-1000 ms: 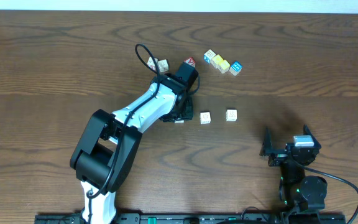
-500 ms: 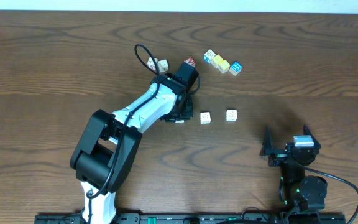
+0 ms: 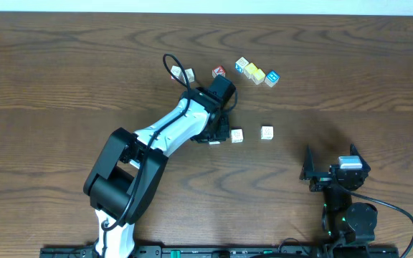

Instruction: Lift 3 blocks

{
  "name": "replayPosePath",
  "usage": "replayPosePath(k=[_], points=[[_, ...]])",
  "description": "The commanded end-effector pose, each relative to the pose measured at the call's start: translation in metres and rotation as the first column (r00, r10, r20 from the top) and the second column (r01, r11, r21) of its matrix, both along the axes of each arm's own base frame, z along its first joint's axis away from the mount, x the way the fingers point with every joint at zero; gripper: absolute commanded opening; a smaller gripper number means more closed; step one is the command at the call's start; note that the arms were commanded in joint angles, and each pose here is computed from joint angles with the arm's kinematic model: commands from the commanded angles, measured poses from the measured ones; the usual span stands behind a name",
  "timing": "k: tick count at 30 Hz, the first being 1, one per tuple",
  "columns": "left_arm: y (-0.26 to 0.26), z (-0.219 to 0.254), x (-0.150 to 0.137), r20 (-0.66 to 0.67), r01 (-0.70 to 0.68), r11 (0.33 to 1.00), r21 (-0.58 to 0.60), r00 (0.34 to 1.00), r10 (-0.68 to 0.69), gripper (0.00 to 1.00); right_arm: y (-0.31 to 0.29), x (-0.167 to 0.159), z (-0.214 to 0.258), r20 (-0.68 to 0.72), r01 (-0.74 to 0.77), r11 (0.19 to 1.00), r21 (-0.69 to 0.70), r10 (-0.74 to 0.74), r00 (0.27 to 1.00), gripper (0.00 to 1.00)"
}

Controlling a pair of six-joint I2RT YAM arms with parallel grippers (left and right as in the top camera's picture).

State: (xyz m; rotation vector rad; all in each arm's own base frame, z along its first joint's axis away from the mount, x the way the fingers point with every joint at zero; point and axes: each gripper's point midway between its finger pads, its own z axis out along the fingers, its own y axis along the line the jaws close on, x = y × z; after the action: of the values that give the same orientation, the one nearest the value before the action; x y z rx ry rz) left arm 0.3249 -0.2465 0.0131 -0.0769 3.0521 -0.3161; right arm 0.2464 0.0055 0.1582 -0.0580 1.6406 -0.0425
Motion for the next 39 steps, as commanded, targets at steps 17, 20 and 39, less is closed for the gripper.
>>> replayPosePath(k=[17, 20, 39], points=[[-0.013, -0.008, -0.004, -0.025, 0.001, 0.998, -0.062, 1.000, -0.003, 0.31, -0.001, 0.000, -0.001, -0.001, 0.004, 1.000, -0.009, -0.004, 1.000, 0.99], [-0.015, -0.007, -0.004, -0.023, 0.003, 0.998, -0.064, 1.000, -0.005, 0.31, -0.001, 0.000, -0.001, -0.001, 0.004, 1.000, -0.009, -0.004, 1.000, 0.99], [-0.021, -0.007, -0.007, -0.014, 0.021, 0.997, -0.070, 1.000, -0.022, 0.38, -0.001, 0.000, -0.001, -0.001, 0.004, 1.000, -0.009, -0.004, 1.000, 0.99]])
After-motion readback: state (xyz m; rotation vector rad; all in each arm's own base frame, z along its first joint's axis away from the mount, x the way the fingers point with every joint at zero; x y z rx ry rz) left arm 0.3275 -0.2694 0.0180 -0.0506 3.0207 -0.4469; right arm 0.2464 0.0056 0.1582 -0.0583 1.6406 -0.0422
